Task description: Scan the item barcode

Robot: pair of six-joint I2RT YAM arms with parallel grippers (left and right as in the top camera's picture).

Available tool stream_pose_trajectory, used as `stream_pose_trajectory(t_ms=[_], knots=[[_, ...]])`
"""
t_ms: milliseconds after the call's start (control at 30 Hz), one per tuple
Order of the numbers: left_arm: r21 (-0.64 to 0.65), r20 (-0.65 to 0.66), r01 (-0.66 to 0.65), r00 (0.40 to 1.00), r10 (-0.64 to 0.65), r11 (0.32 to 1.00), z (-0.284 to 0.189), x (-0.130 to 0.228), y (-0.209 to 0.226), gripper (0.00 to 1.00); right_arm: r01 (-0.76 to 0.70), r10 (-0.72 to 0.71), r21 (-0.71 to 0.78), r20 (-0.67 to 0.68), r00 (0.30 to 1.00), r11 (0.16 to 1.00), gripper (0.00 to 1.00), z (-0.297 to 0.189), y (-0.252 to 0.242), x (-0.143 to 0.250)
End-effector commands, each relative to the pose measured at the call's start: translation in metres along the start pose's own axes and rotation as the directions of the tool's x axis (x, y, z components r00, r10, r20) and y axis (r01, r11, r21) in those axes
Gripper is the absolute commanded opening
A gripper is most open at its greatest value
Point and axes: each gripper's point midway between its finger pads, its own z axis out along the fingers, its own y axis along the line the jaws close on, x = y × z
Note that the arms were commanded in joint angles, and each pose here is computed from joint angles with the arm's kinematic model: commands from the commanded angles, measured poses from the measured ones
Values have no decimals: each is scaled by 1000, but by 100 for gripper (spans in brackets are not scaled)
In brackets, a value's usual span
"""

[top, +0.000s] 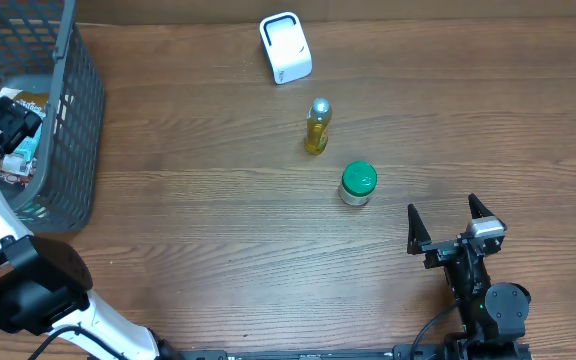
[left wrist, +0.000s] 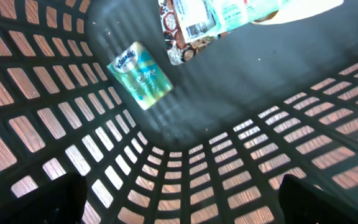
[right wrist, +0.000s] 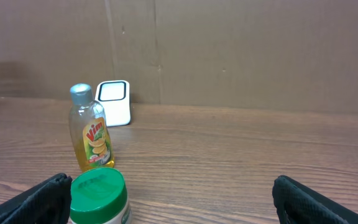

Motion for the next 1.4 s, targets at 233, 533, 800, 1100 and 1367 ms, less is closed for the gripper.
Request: stream_pose_trajectory(t_ms=[233,533,800,1100,1367], knots=[[-20,-28,9,1000,-10,1000,11,3,2,89,2,-2,-5,2,1000,1000,100,0,1,2],[-98,-7,61,998,-62,993,18,2,15,84,3,-3,-5,2,1000,1000,100,0,1,2],[-128,13,105,995,-104,986,43,-6,25,87,2,-2,-5,2,1000,1000,100,0,1,2],[-119,31,139,990,-136,983,51,-14,31,87,3,-3,-5,2,1000,1000,100,0,1,2],[-108,50,144,989,-139,984,51,-19,29,87,2,-2,-5,2,1000,1000,100,0,1,2]])
